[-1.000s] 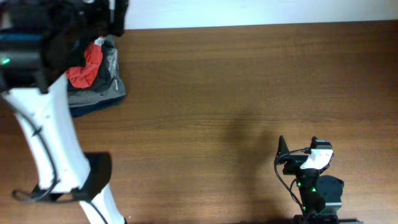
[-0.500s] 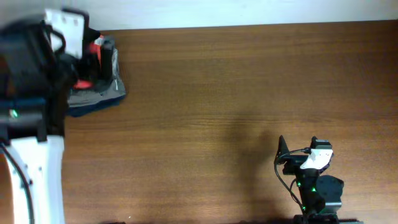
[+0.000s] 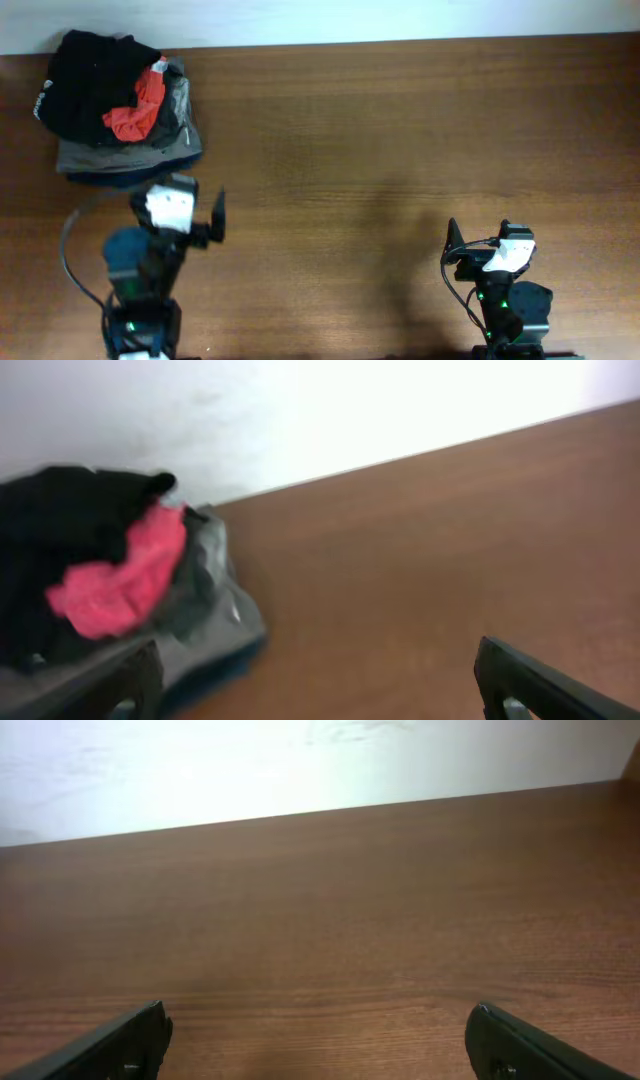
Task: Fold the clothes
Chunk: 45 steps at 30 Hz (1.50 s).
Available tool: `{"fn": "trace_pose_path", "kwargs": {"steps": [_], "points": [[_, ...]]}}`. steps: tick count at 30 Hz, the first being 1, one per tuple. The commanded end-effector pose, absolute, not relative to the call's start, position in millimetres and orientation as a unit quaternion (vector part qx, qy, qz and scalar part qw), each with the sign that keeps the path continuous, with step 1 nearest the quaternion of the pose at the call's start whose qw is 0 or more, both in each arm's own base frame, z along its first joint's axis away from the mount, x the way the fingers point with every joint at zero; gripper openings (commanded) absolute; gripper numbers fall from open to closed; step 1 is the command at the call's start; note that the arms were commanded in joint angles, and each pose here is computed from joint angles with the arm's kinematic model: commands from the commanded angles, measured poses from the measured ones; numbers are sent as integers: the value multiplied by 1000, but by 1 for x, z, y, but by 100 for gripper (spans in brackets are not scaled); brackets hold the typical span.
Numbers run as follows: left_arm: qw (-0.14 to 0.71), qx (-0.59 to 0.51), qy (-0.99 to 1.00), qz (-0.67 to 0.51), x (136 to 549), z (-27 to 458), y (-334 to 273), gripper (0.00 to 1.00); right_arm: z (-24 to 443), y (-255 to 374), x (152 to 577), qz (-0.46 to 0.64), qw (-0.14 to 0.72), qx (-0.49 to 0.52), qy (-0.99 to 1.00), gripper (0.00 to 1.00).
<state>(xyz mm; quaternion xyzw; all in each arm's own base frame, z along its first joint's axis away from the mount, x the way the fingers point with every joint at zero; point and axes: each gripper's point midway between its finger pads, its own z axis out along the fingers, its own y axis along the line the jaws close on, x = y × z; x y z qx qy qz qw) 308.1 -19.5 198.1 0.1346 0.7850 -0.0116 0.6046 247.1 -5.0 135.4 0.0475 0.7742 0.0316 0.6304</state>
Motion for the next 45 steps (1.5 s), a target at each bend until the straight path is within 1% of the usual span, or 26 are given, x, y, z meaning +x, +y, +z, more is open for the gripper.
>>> {"fn": "trace_pose_path", "kwargs": {"steps": [1,6,13,18,24,45], "points": [[611,149,777,-25,288,177,-28,99,132,-6,247,34,629,52,775,99],[631,146,762,-12,275,172,-26,99,132,-6,247,34,629,51,775,99],[695,151,703,6,258,173,-28,99,132,-6,247,34,629,51,775,98],[709,145,690,18,252,179,-24,99,132,-6,247,34,629,52,775,99],[688,130,713,23,244,163,-18,99,132,-6,247,34,629,51,775,98],[687,126,716,26,244,162,-15,99,132,-6,247,34,629,51,775,99]]}}
